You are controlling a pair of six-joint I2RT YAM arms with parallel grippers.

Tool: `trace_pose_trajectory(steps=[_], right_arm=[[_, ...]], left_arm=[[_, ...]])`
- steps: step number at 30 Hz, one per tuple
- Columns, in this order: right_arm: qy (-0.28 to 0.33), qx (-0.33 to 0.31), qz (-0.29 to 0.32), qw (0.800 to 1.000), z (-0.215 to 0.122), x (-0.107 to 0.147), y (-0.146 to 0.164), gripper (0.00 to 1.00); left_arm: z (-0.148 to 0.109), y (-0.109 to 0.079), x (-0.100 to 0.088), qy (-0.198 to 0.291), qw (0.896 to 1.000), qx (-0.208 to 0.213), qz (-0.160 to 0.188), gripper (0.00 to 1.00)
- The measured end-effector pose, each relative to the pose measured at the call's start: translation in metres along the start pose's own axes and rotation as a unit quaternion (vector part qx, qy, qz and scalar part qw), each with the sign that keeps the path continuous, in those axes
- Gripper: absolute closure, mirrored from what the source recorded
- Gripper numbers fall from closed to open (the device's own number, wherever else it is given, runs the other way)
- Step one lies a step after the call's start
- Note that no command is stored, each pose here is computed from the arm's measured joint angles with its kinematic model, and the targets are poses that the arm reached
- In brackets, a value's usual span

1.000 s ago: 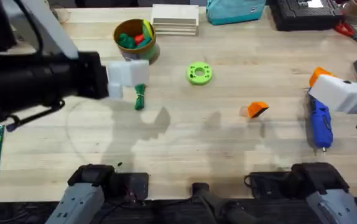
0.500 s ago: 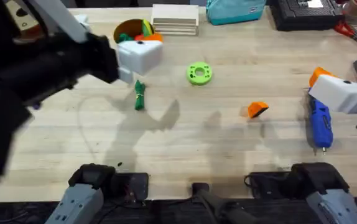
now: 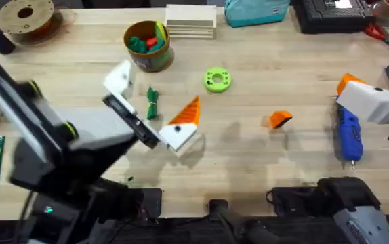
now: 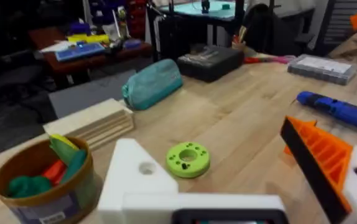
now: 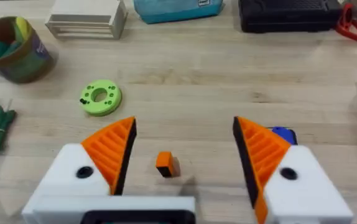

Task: Pick up the gripper from the table and insert it into the empty holder that is missing its gripper. Then pick up a screw, insert it into the mounting hole, and use the screwdriver to tighten it. Finally, clean up the table by picking up the vegetable and placing it into the bucket.

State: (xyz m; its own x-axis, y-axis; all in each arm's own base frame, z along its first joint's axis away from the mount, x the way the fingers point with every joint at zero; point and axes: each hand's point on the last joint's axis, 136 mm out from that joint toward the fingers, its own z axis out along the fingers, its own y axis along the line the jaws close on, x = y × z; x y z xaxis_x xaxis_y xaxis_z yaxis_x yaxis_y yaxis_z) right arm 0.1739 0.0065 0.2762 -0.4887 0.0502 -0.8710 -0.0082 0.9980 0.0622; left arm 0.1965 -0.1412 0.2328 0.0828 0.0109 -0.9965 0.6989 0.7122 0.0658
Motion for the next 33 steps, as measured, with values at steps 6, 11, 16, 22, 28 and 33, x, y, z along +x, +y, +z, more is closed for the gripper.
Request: trace_pose_trajectory(steps=[6, 11, 16, 22, 28, 33], right_arm=[[0.000, 0.000, 0.000, 1.000, 0.000, 0.000, 0.000, 0.096], [0.000, 0.000, 0.000, 1.000, 0.000, 0.000, 0.000, 0.096], [0.000, 0.000, 0.000, 1.000, 0.000, 0.000, 0.000, 0.096], [0.000, 0.000, 0.000, 1.000, 0.000, 0.000, 0.000, 0.096], [0.000, 0.000, 0.000, 1.000, 0.000, 0.000, 0.000, 0.096], [0.000, 0.000, 0.000, 1.000, 0.000, 0.000, 0.000, 0.096]], left_arm=[[-0.006, -0.005, 0.028, -0.014, 1.000, 0.001, -0.013, 0.014], [-0.005, -0.010, 0.056, 0.028, 0.998, 0.012, -0.052, 0.014], [-0.005, -0.021, 0.068, 0.051, 0.995, 0.036, -0.075, 0.014], [-0.005, -0.023, 0.067, 0.051, 0.995, 0.040, -0.077, 0.014], [-0.005, -0.023, 0.067, 0.051, 0.995, 0.042, -0.078, 0.014], [-0.005, -0.023, 0.067, 0.051, 0.995, 0.042, -0.079, 0.014]])
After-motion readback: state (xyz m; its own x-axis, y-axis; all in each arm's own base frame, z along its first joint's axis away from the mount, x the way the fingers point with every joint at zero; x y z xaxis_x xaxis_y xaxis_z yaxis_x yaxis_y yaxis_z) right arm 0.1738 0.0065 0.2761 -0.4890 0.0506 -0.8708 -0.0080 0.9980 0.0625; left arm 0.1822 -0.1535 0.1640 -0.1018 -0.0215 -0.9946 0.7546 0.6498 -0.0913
